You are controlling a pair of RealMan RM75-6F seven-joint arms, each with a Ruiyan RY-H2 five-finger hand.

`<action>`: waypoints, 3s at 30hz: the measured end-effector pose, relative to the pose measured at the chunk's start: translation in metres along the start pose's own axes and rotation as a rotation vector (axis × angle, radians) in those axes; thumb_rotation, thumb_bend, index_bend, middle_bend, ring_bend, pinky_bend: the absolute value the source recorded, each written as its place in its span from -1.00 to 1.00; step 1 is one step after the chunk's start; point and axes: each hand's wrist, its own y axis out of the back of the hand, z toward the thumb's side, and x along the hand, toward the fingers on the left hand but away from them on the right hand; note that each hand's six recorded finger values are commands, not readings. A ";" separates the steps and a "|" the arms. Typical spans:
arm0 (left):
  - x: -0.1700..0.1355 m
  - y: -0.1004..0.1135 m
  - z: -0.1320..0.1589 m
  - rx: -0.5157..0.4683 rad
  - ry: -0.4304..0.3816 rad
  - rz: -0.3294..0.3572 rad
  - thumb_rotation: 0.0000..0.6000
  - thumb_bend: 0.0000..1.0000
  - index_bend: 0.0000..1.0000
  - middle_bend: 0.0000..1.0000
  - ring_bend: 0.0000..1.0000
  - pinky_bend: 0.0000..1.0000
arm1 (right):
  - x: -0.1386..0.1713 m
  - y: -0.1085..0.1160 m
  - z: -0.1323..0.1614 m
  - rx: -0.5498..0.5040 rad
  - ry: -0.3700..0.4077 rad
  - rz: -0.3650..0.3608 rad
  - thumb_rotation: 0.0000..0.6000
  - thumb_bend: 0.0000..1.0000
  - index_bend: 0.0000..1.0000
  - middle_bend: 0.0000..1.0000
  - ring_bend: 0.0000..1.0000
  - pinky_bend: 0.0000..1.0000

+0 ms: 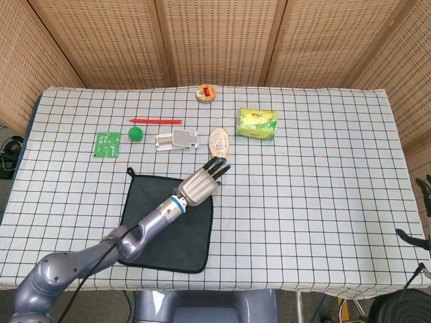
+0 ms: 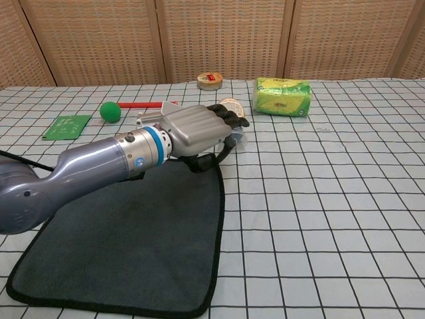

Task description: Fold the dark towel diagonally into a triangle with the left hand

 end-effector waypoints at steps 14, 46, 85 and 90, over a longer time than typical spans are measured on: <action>-0.084 0.006 -0.006 -0.162 0.078 -0.023 1.00 0.01 0.13 -1.00 -1.00 -1.00 | 0.003 -0.001 0.006 0.001 0.019 0.004 1.00 -1.00 -0.90 -1.00 -1.00 -1.00; -0.234 -0.032 -0.017 -0.281 0.089 -0.285 1.00 0.01 0.11 -1.00 -1.00 -1.00 | 0.004 -0.003 0.011 0.008 0.033 0.008 1.00 -1.00 -0.90 -1.00 -1.00 -1.00; -0.290 -0.042 -0.017 -0.202 0.057 -0.379 1.00 0.03 0.08 -1.00 -1.00 -1.00 | 0.006 0.000 0.013 0.005 0.038 0.003 1.00 -1.00 -0.89 -1.00 -1.00 -1.00; -0.292 -0.043 -0.016 -0.195 0.054 -0.387 1.00 0.03 0.08 -1.00 -1.00 -1.00 | 0.007 0.001 0.013 0.003 0.038 0.001 1.00 -1.00 -0.89 -1.00 -1.00 -1.00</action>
